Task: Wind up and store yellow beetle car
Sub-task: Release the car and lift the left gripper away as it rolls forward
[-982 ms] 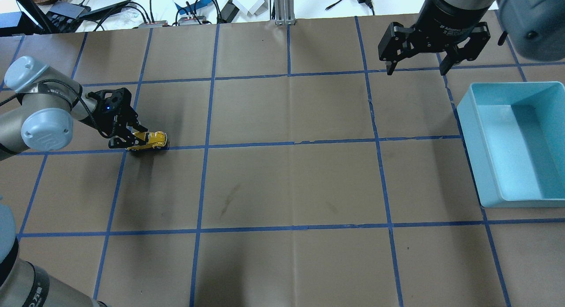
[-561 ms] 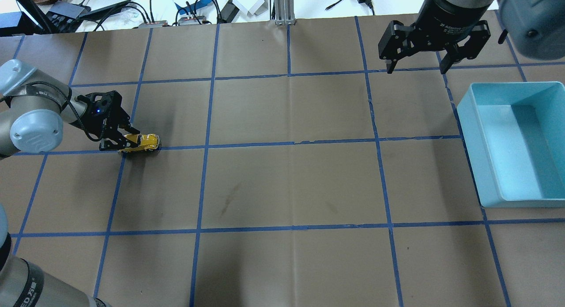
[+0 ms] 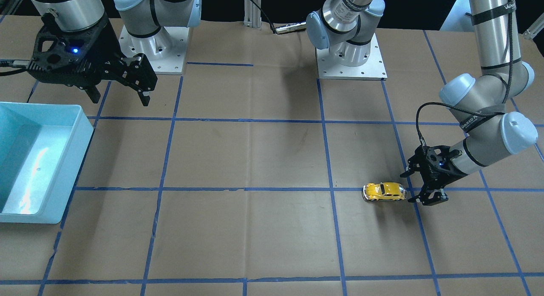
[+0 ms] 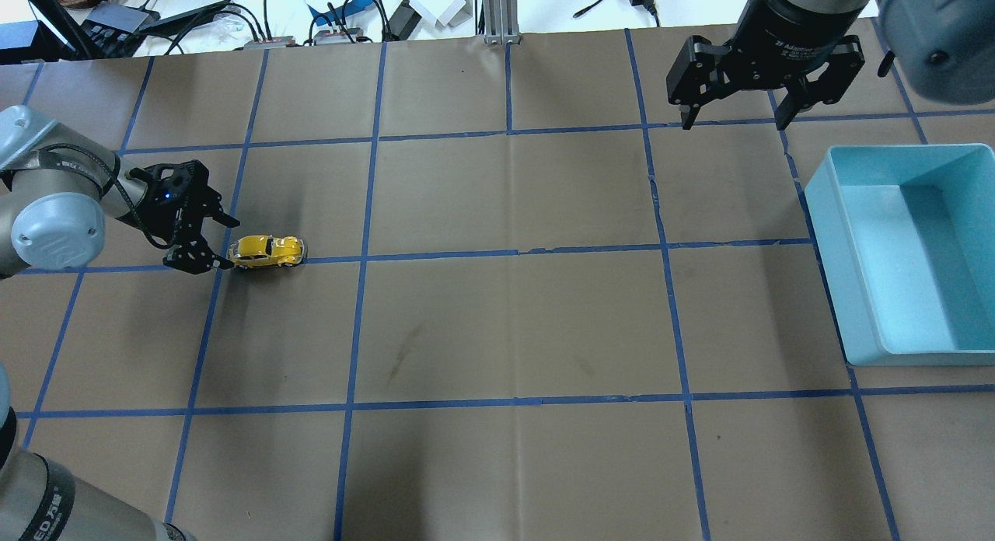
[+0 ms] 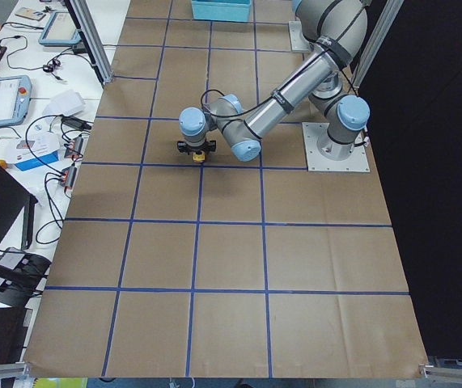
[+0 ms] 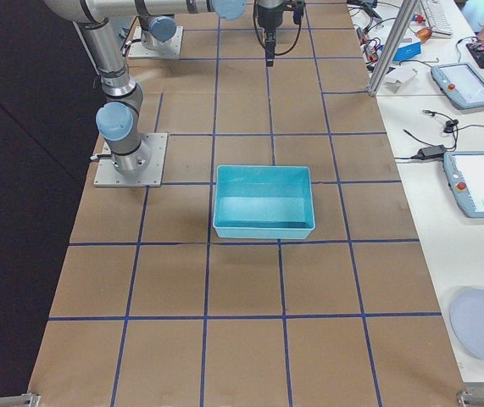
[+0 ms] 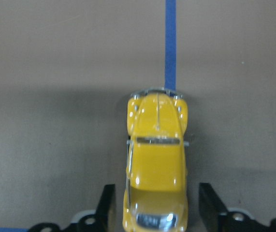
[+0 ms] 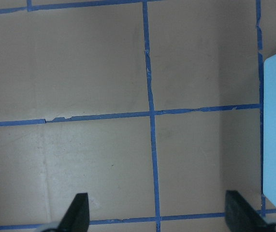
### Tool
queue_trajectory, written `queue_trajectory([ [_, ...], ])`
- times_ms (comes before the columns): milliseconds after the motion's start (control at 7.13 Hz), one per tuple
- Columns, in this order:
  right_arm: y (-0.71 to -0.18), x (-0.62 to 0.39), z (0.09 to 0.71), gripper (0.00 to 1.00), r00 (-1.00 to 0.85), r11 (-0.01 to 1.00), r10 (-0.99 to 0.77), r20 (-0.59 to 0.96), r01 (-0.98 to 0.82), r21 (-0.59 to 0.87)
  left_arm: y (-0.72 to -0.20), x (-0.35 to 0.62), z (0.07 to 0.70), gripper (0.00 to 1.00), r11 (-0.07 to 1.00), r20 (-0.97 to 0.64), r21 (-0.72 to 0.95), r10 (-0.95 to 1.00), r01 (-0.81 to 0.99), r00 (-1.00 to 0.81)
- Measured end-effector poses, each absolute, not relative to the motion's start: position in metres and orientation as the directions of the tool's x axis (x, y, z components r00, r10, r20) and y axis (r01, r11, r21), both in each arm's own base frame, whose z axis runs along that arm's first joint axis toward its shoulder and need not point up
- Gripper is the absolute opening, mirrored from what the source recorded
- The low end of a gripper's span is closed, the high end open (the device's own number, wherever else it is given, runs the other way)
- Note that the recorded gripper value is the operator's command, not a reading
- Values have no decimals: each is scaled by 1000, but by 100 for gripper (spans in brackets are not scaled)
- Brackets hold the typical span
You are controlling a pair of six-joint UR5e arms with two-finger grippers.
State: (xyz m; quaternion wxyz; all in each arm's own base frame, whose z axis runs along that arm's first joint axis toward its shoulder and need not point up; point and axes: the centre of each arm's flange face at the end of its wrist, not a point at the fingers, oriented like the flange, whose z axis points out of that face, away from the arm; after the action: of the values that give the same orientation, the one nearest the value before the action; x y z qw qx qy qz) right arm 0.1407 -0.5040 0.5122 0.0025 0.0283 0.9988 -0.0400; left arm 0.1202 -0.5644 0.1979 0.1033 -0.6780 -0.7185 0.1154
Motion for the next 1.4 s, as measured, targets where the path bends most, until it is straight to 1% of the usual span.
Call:
queue_trajectory([
  [140, -504, 141, 512, 100, -998, 995, 56, -7, 57, -79, -566, 119, 203, 79, 57, -10, -304, 998, 951, -63],
  [280, -504, 141, 511, 100, -998, 995, 56, -7, 56, -79, -564, 117, 212, 79, 94, 4, -303, 995, 948, -98],
  [701, -505, 141, 512, 100, -999, 995, 53, -7, 54, -82, -559, 92, 269, 80, 340, 53, -258, 940, 904, -338],
  [982, -505, 141, 512, 100, -999, 995, 53, -7, 54, -83, -563, 29, 332, 80, 511, 54, -176, 859, 842, -510],
  [1402, -504, 141, 511, 100, -999, 995, 53, -7, 54, -81, -565, -79, 444, 80, 688, 72, -51, 725, 724, -685],
])
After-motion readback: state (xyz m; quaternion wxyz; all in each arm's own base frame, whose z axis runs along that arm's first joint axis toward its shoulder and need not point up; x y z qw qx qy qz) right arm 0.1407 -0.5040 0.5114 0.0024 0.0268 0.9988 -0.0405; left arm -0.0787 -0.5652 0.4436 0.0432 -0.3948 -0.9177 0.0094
